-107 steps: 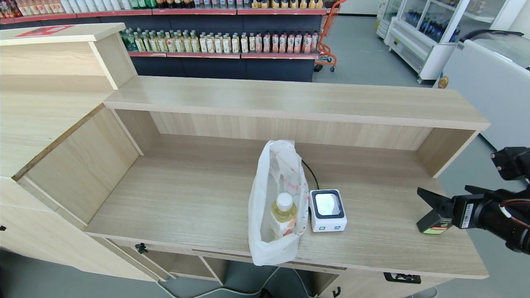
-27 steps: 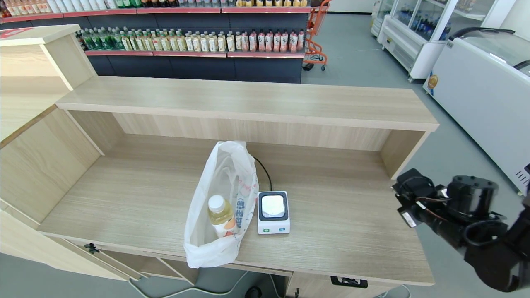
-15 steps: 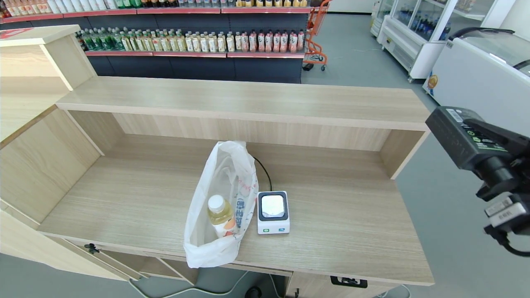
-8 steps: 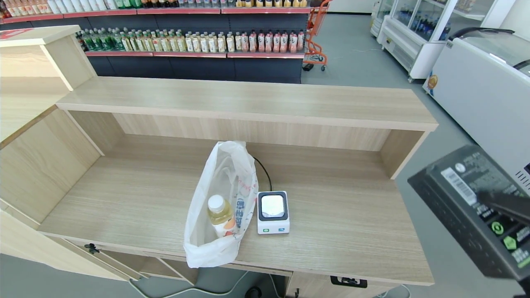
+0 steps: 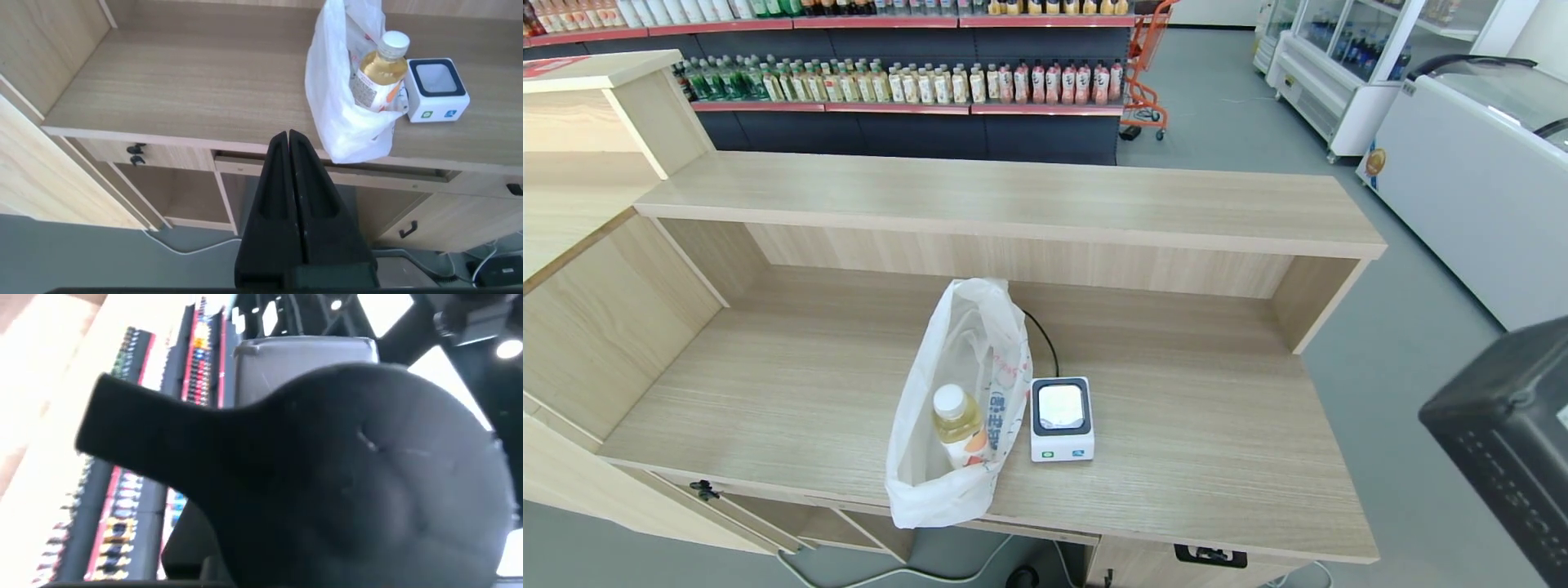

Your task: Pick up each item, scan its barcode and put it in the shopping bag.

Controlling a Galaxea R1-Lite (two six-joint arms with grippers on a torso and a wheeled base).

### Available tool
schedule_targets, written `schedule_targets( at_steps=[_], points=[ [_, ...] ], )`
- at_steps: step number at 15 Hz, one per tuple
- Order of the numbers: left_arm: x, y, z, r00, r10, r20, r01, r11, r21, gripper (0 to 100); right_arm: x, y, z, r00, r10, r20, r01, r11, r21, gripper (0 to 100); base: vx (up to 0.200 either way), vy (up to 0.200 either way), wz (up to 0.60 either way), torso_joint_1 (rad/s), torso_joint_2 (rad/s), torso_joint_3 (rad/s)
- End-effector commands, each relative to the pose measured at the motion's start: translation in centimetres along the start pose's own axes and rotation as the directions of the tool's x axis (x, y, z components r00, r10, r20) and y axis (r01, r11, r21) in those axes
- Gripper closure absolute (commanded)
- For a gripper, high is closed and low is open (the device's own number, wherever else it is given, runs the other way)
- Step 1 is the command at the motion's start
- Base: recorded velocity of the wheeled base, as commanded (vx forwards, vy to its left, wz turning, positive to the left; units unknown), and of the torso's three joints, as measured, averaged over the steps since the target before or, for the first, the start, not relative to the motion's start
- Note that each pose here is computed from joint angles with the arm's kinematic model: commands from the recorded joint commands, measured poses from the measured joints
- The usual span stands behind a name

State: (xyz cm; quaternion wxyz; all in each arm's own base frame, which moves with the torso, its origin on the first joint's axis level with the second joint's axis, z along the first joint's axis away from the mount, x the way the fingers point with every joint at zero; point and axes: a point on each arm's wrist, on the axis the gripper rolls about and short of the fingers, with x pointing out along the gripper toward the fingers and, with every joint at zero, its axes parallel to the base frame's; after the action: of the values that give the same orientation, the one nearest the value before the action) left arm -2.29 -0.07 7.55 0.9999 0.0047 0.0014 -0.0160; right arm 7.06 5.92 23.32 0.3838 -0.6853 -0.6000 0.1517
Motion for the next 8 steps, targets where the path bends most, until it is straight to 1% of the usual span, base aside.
schedule_targets(
  at_steps=[1, 8],
  points=[
    [0.0, 0.0, 0.0, 1.000, 0.000, 0.000, 0.000, 1.000, 0.000, 100, 1.0, 0.3, -0.1, 0.999, -0.030, 0.035, 0.030, 0.999, 0.012, 100, 0.000, 0.000, 0.00, 0.000, 0.00, 0.000],
    [0.0, 0.0, 0.0, 1.000, 0.000, 0.000, 0.000, 1.000, 0.000, 100, 2.1, 0.1, 0.6, 0.988, -0.096, 0.123, 0.092, 0.995, 0.036, 100, 0.000, 0.000, 0.00, 0.000, 0.00, 0.000]
  ],
)
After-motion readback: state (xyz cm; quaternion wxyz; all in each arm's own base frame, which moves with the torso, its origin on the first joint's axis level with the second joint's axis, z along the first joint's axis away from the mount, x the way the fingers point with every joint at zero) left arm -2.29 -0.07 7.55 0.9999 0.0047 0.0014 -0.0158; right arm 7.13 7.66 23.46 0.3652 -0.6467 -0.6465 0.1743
